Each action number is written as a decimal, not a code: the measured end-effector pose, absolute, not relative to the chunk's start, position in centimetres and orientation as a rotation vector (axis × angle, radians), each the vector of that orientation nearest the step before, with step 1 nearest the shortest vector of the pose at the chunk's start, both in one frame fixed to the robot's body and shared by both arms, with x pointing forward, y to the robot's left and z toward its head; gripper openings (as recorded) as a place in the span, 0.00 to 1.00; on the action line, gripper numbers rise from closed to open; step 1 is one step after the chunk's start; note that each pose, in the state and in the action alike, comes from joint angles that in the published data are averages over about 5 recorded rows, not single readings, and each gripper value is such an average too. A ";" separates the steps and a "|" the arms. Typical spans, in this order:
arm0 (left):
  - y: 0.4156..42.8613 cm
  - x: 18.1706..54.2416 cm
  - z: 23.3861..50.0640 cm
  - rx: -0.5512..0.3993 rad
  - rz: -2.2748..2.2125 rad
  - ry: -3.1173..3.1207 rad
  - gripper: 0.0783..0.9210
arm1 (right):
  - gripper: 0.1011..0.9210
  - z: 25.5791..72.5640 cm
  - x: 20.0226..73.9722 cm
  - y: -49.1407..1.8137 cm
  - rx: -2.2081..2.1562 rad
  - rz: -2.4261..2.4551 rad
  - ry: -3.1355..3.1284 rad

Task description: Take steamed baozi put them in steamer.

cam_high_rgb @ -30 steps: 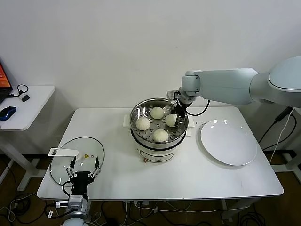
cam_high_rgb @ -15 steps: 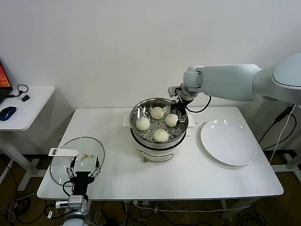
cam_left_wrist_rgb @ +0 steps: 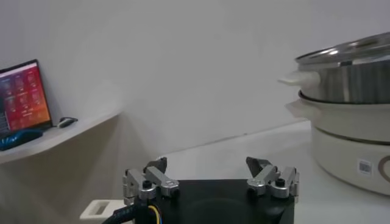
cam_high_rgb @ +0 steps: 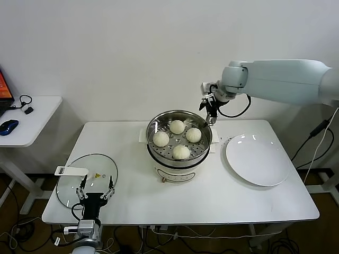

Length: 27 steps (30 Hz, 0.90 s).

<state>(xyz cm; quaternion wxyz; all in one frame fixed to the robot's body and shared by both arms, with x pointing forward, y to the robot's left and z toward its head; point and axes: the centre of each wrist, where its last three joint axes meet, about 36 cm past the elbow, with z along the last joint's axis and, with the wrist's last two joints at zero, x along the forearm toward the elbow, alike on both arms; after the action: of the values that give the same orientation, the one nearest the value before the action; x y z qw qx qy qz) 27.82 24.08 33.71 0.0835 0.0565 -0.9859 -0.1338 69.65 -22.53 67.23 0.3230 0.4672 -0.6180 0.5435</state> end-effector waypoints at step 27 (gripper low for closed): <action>24.3 27.7 33.6 0.169 -0.452 -2.917 0.88 | 0.88 63.2 56.1 -29.6 0.748 0.890 -2.775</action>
<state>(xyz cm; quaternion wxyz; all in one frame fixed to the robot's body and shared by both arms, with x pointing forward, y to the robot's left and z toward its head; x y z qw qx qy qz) 27.69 24.25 33.64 0.0923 0.0571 -0.9824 -0.1523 56.11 -29.62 63.17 0.0666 0.2482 -0.9203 0.2952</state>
